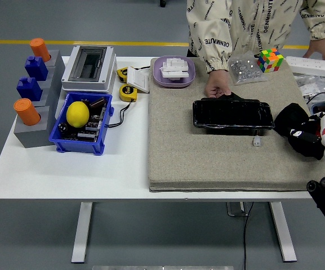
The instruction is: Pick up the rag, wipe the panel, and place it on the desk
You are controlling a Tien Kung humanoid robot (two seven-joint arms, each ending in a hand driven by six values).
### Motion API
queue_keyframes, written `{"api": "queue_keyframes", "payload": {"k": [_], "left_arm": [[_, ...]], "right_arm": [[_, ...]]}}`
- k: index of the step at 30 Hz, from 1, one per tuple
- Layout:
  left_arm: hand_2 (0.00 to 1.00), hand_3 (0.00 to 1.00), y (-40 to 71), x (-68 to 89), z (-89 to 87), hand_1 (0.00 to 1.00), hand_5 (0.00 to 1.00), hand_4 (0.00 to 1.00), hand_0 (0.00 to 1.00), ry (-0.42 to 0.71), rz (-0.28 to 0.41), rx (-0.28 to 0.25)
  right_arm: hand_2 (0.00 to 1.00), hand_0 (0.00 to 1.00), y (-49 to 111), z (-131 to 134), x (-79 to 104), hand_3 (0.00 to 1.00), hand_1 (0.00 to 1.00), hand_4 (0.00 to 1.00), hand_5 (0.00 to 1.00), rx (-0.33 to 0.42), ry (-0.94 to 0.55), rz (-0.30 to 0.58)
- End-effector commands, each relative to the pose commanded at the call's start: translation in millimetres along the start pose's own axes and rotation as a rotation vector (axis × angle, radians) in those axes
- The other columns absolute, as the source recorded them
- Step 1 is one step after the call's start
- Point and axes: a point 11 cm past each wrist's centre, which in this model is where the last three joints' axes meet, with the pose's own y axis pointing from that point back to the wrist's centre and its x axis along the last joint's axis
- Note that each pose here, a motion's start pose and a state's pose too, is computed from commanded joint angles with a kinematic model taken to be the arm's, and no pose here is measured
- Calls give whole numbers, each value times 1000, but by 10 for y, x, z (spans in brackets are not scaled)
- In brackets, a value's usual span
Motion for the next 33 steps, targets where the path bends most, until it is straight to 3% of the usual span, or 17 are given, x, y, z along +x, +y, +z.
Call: {"api": "queue_keyframes", "payload": {"k": [17,33], "left_arm": [[657,561,1,-19,32,641,446,628,604,-7,-4,-5],[657,559,1,-44,49,642,445,627,604,-5,-8,-8]], "right_arm": [[718,683,-78,2,60,722,655,998,631,15,-5,11],[718,685,-61,-69,-31,718,656,998,622,57,-22,-13]]}}
